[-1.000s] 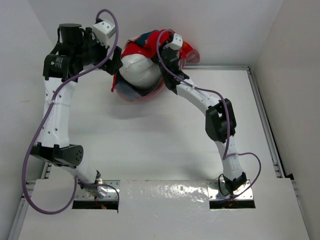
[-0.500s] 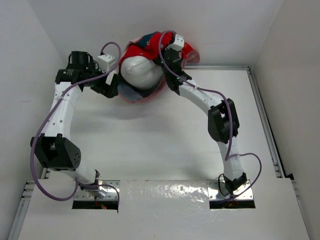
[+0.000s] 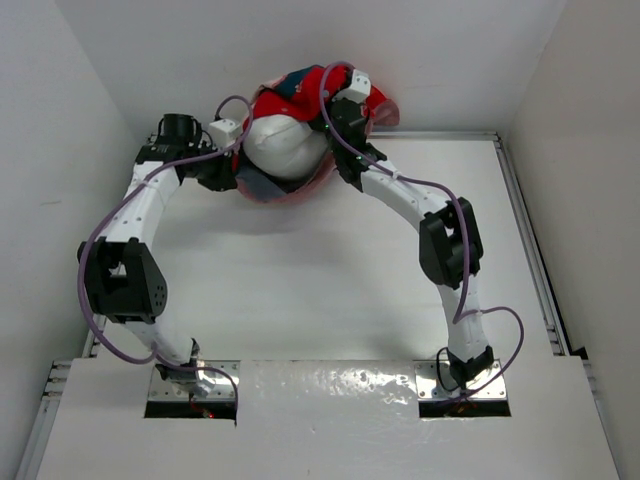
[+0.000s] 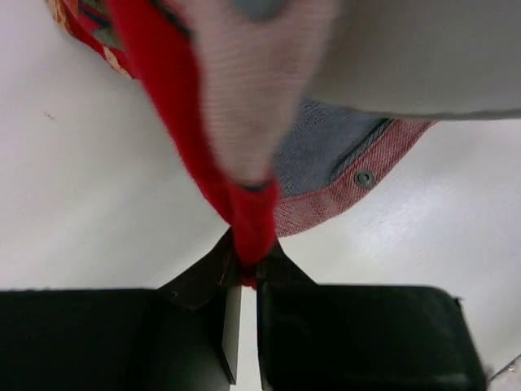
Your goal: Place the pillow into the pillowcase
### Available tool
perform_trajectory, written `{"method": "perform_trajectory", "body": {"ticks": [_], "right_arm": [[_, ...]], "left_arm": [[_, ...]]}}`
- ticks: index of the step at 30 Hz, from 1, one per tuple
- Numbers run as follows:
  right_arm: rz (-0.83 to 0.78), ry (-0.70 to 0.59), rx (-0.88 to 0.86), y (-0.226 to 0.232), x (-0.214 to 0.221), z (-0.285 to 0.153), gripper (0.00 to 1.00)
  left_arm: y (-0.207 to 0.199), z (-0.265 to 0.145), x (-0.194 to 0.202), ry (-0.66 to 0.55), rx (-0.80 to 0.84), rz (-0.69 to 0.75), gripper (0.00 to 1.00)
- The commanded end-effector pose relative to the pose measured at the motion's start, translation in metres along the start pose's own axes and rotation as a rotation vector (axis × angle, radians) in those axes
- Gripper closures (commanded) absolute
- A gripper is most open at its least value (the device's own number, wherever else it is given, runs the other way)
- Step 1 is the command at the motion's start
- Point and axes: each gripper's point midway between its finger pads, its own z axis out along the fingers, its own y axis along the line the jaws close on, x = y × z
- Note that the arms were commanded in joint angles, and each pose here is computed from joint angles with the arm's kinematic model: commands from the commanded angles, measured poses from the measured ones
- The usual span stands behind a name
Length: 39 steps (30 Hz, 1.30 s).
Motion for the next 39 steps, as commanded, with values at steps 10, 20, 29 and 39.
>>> {"method": "perform_trajectory", "body": {"ticks": [10, 20, 29, 39], "right_arm": [[-0.114, -0.186, 0.238, -0.062, -0.06, 0.036, 1.0], [-0.291, -0.043, 0.279, -0.078, -0.046, 0.027, 1.0], [-0.567, 0.183, -0.235, 0.026, -0.095, -0.054, 0.17], [-0.632, 0.08, -0.623, 0.115, -0.24, -0.25, 0.26]], "left_arm": [[-0.061, -0.156, -0.118, -0.303, 0.12, 0.253, 1.0], [-0.106, -0.3, -0.218, -0.764, 0.199, 0.322, 1.0], [-0.027, -0.275, -0.229, -0.792, -0.004, 0.025, 1.0], [-0.024, -0.327, -0.275, -1.006, -0.096, -0.011, 1.0]]}}
